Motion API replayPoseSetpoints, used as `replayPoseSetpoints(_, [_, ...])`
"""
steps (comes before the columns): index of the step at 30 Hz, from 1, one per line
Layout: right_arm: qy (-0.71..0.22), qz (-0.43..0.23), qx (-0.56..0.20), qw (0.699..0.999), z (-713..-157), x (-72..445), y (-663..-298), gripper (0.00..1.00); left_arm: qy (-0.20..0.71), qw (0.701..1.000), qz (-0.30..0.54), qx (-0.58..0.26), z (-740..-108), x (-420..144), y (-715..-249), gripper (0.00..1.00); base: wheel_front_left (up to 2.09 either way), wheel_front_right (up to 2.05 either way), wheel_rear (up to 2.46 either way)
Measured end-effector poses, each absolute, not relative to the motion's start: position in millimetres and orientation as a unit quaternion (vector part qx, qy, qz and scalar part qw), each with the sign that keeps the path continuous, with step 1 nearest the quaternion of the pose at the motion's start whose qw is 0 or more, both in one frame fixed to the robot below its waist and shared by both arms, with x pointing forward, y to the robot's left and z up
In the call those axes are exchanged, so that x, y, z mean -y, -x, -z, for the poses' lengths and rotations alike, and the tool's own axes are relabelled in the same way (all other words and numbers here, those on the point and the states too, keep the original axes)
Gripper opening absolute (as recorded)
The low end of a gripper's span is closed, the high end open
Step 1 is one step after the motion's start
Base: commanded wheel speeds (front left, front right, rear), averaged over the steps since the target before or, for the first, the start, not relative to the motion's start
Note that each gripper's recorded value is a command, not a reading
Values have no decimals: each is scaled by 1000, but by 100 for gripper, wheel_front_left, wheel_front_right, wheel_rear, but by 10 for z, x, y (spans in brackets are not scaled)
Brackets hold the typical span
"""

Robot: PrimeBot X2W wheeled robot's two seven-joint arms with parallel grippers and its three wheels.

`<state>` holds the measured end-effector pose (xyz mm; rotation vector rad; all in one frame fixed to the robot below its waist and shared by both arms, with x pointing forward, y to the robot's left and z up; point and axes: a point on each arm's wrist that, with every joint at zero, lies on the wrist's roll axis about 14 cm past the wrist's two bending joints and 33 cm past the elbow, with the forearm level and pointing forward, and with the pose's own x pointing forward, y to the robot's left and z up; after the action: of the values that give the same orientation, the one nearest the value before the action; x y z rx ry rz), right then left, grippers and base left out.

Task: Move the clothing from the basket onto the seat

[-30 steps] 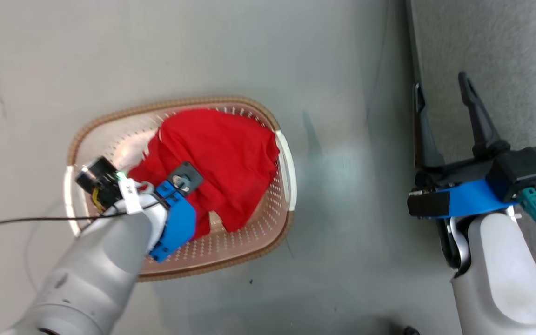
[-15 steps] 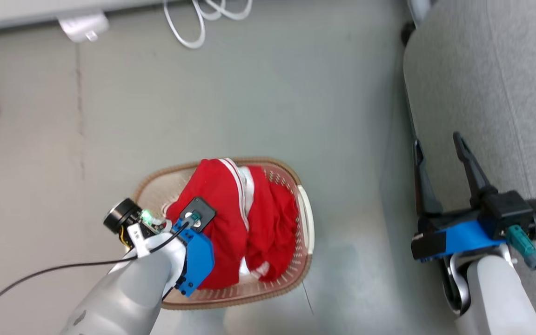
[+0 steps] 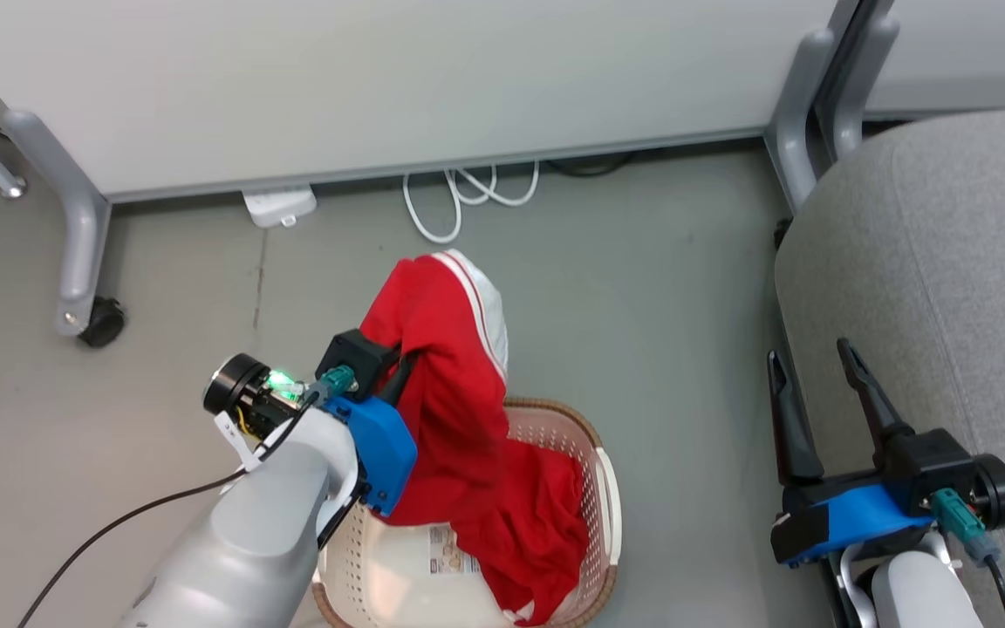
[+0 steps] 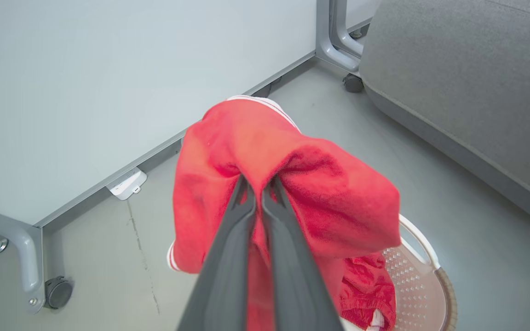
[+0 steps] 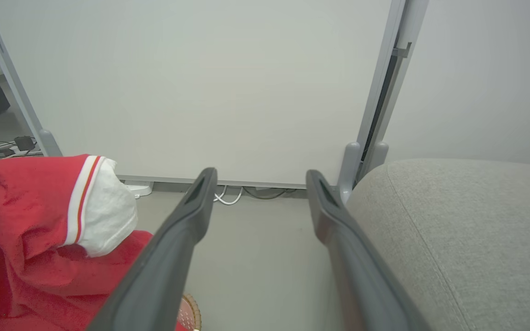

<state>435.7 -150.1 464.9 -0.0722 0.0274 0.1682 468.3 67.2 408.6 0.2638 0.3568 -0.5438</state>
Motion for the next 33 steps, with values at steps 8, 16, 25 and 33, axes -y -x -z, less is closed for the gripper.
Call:
replayPoseSetpoints(8, [34,-100,9,994,-4849,1385,-4184,100,-86,965,240,-55,-4990,-629,-4805,0,0,0,0])
replayPoseSetpoints(16, [30,-115,17,993,-4927,1281,-3996,100,-66,967,245,30,-5646,-516,-4746,0,0,0,0])
replayPoseSetpoints(25, [23,-133,18,991,-4941,1162,-3847,100,-57,961,263,63,-5926,-344,-4589,0,0,0,0])
replayPoseSetpoints(33, [24,-167,19,986,-4941,940,-3807,100,-55,960,266,64,-5941,-330,-4535,0,0,0,0])
